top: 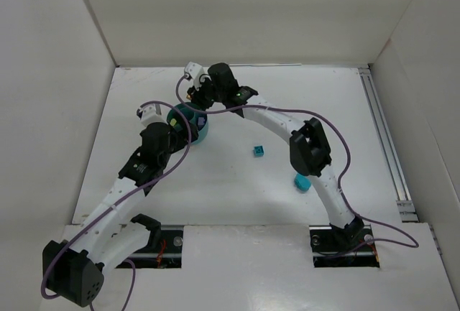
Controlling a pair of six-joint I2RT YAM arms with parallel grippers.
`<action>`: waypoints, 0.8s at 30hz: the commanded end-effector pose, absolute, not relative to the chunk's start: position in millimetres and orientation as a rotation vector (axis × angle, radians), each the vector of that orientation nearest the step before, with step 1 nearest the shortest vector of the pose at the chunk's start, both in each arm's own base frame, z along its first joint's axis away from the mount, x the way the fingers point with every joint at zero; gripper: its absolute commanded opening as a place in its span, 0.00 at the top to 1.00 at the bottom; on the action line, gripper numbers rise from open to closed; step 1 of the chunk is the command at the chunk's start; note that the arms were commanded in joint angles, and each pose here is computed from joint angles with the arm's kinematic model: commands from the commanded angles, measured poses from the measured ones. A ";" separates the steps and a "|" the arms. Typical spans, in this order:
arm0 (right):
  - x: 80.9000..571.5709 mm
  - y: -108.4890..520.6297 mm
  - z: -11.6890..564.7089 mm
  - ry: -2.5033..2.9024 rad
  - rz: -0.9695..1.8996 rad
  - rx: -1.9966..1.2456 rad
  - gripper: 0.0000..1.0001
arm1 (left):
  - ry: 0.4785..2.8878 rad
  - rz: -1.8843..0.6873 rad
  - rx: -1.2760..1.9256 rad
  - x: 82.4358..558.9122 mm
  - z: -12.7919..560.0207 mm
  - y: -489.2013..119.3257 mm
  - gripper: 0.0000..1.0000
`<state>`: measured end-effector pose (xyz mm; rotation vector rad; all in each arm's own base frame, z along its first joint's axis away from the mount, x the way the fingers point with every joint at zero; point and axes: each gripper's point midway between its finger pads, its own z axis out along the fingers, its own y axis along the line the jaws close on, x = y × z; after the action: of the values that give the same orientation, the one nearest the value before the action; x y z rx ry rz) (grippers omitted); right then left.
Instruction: Sort the legos into containers by color
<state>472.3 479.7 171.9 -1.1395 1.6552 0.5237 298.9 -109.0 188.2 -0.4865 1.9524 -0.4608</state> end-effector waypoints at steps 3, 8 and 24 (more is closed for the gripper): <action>460.2 495.3 188.3 1.607 0.590 -1.147 0.54 | 1.919 -0.458 -0.503 299.8 192.6 -105.1 0.00; 455.2 497.4 184.4 1.605 0.618 -1.168 0.52 | 1.911 -0.463 -0.503 299.2 195.3 -104.9 0.00; 459.1 452.1 232.0 1.593 0.500 -1.097 0.31 | 1.922 -0.503 -0.465 297.7 196.7 -112.7 0.00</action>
<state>453.7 475.4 164.3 -1.1764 1.6805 0.5562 297.5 -108.8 185.4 -0.4858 1.9597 -0.4593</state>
